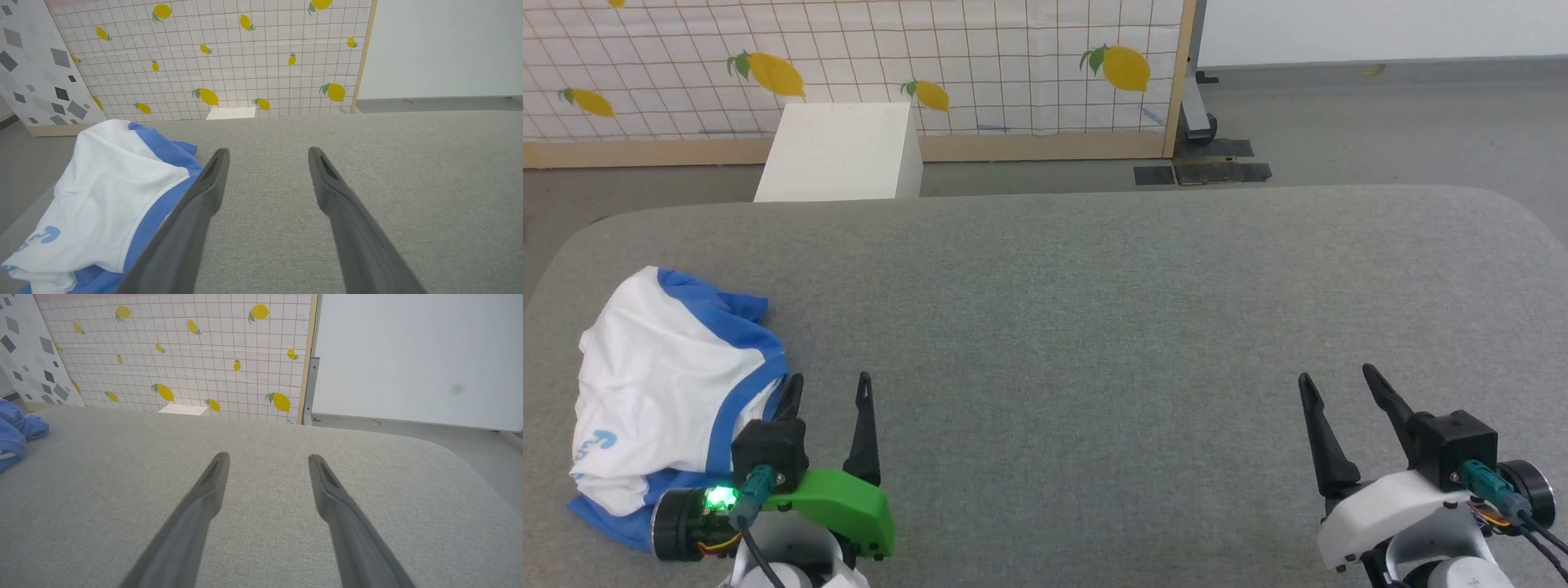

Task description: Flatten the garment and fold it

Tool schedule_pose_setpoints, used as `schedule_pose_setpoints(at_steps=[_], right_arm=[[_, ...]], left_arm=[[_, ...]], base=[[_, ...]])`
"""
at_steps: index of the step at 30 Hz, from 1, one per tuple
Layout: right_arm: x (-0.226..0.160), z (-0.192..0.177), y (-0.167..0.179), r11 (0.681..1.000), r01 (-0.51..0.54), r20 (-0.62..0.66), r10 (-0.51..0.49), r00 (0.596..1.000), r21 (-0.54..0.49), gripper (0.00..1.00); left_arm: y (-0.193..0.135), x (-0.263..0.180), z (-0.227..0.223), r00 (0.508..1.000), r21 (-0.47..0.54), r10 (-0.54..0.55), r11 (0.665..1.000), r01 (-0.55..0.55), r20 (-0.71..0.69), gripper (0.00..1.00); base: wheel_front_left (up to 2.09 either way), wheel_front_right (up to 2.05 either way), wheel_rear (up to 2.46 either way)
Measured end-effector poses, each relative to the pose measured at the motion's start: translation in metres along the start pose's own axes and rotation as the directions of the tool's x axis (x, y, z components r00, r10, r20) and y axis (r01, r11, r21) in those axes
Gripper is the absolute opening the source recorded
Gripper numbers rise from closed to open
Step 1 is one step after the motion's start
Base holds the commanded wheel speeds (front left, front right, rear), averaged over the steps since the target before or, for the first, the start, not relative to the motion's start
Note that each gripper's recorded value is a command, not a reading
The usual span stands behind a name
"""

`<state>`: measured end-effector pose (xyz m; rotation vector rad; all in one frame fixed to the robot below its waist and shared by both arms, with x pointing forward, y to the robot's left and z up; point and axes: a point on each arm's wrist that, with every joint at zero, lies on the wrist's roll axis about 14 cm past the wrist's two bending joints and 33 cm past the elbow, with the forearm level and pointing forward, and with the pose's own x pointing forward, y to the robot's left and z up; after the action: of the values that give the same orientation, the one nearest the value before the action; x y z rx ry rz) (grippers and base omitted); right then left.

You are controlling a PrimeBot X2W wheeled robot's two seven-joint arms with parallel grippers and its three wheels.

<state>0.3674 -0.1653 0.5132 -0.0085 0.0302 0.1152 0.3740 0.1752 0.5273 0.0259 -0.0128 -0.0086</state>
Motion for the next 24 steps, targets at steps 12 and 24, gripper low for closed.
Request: schedule_pose_setpoints(at_steps=[12,24], right_arm=[[0.006,-0.005,0.008,0.999,-0.025,-0.003,0.025,1.0,0.021,1.0],[0.019,-0.008,0.032,0.994,-0.098,-0.004,0.099,0.995,0.039,1.0]], left_arm=[[0.016,-0.008,-0.001,0.999,-0.012,0.052,0.999,-0.052,0.009,1.0],[0.049,-0.027,0.001,0.986,-0.017,0.163,0.987,-0.162,0.031,1.0]], base=[[0.0,0.0,0.0],[0.0,0.0,0.0]])
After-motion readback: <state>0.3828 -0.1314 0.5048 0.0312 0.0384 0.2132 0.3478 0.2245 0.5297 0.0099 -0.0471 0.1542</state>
